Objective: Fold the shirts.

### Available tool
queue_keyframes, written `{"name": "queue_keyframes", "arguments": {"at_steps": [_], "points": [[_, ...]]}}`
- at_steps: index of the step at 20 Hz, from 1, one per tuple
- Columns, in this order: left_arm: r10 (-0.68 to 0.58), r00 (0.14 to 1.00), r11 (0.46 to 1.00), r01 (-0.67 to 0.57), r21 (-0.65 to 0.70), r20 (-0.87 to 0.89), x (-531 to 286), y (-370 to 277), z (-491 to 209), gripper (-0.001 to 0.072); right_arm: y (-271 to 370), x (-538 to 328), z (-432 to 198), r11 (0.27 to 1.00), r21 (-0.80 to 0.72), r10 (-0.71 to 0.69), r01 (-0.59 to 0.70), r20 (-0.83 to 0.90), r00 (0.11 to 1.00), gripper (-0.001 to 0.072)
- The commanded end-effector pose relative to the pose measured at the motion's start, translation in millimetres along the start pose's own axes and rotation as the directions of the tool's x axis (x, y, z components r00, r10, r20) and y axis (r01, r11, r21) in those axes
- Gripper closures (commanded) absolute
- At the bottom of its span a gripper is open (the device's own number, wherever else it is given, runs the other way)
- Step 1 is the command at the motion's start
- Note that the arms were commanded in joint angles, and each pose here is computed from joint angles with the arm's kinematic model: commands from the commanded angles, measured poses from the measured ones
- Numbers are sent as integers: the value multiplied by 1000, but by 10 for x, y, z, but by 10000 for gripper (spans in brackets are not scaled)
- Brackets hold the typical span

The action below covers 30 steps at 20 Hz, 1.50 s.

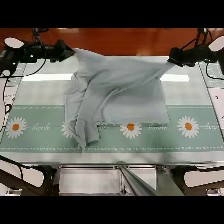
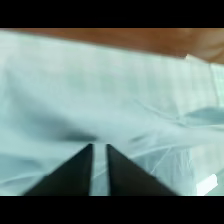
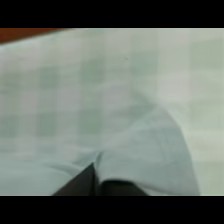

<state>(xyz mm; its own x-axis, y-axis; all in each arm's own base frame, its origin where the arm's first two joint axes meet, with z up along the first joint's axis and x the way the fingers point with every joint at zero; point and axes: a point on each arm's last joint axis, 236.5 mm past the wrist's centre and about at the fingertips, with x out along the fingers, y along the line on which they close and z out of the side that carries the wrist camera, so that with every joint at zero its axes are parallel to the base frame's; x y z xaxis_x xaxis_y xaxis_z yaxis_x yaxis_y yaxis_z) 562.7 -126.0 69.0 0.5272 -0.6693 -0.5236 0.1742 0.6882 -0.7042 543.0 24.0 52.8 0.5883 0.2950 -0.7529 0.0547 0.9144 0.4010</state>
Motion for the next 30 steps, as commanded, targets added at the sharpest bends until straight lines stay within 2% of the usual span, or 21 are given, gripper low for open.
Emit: {"name": "queue_keyframes", "arguments": {"at_steps": [1, 3, 5, 7, 9, 10, 12, 14, 16, 18, 20, 23, 25, 30], "points": [[-23, 967, 997, 4, -75, -254, 63, 101, -600, 197, -35, 91, -89, 999, 43, 25, -23, -49, 998, 290], [61, 925, 986, -115, -125, -374, -292, 333, -751, 198, -142, -160, -22, 998, 53, 26, -22, -85, 996, 290], [161, 883, 965, -236, -119, -440, -800, 581, -820, 198, -380, -563, -48, 997, 82, 14, -2, -146, 989, 293], [276, 869, 937, -338, -86, -411, -1296, 741, -770, 198, -681, -881, -255, 990, 134, -15, 44, -210, 977, 298], [332, 861, 924, -380, -52, -386, -1677, 815, -898, 199, -895, -1001, -608, 976, 200, -30, 83, -256, 966, 298], [333, 851, 917, -393, -70, -406, -1816, 875, -1117, 199, -957, -965, -860, 966, 238, -32, 100, -271, 962, 298], [293, 849, 891, -409, -196, -439, -1930, 997, -1653, 199, -921, -828, -1436, 944, 317, -1, 96, -290, 957, 298], [209, 884, 868, -365, -336, -418, -1858, 983, -2194, 199, -674, -788, -1834, 942, 335, 93, -3, -252, 963, 297], [174, 895, 820, -362, -443, -410, -1758, 1012, -2732, 199, -515, -831, -2087, 936, 347, 133, -54, -209, 969, 298], [161, 886, 741, -400, -540, -436, -1669, 1083, -3185, 199, -449, -898, -2277, 942, 329, 138, -63, -207, 969, 297], [121, 892, 705, -386, -595, -435, -1553, 1078, -3413, 200, -397, -953, -2361, 947, 312, 144, -73, -210, 967, 298], [57, 942, 708, -273, -652, -332, -1373, 971, -3303, 201, -362, -984, -2380, 949, 305, 153, -82, -217, 964, 298], [48, 954, 713, -241, -658, -296, -1292, 948, -3215, 201, -363, -983, -2379, 949, 305, 153, -82, -217, 964, 298], [78, 938, 718, -288, -634, -339, -1077, 1031, -3310, 201, -367, -981, -2371, 949, 306, 151, -81, -213, 965, 298]]}}
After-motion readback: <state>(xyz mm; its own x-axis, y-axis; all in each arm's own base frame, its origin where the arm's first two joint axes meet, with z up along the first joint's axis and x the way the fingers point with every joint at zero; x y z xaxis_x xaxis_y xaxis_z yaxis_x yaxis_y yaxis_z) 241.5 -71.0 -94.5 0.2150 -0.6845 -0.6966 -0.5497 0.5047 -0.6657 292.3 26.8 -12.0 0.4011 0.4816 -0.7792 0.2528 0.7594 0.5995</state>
